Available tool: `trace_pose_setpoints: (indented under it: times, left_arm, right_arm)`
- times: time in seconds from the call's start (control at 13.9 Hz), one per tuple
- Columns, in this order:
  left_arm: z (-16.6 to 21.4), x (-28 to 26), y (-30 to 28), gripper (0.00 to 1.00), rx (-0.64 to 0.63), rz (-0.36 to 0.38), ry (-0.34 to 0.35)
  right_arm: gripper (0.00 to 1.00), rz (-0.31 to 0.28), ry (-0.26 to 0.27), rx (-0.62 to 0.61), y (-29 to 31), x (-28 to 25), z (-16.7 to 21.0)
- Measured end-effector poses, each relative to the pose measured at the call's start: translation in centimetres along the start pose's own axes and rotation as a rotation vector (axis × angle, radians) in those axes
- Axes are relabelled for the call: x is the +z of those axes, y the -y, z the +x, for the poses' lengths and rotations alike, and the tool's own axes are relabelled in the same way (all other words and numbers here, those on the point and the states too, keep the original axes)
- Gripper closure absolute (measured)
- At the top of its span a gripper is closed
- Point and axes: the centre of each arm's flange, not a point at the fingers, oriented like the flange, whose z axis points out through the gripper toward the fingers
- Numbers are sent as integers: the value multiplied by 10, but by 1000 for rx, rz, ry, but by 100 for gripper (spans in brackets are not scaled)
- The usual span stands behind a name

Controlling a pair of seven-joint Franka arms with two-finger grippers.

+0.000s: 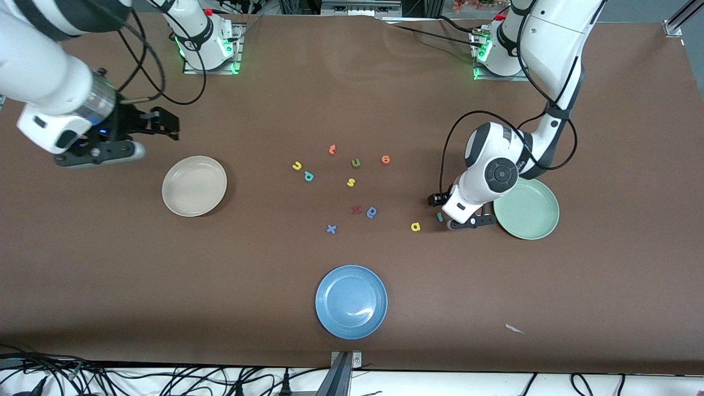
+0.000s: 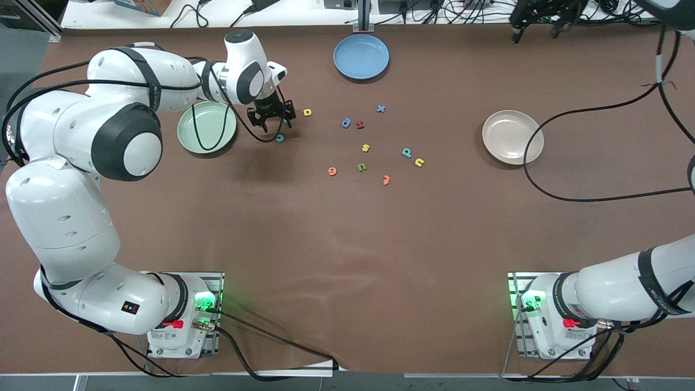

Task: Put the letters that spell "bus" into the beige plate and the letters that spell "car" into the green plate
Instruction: 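Reach the left gripper to cyan c while the right gripper reaches yellow u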

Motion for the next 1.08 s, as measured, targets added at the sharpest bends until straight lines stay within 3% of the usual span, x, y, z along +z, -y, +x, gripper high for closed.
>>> trace_pose_setpoints:
  times: [0.5,0.58,0.65,0.79,0.86,1.01,1.08]
  left_arm:
    - [-11,25,-12,19,34,6,40]
    - [-11,26,-11,26,36,6,42]
    - [-10,26,-11,26,37,6,42]
    - [-9,25,-10,42,34,6,40]
    - [-9,25,-10,42,35,6,41]
    - [-9,23,-10,59,36,4,38]
    - [-9,23,-10,59,36,4,38]
  right_arm:
    - [0,-16,-11,82,133,87,33]
    - [0,-10,-17,98,139,94,37]
    - [0,-5,-23,115,146,100,39]
    - [0,0,-28,147,161,112,39]
    - [0,0,-27,151,168,118,38]
    - [0,14,-43,156,181,136,35]
    - [0,23,-57,162,186,148,34]
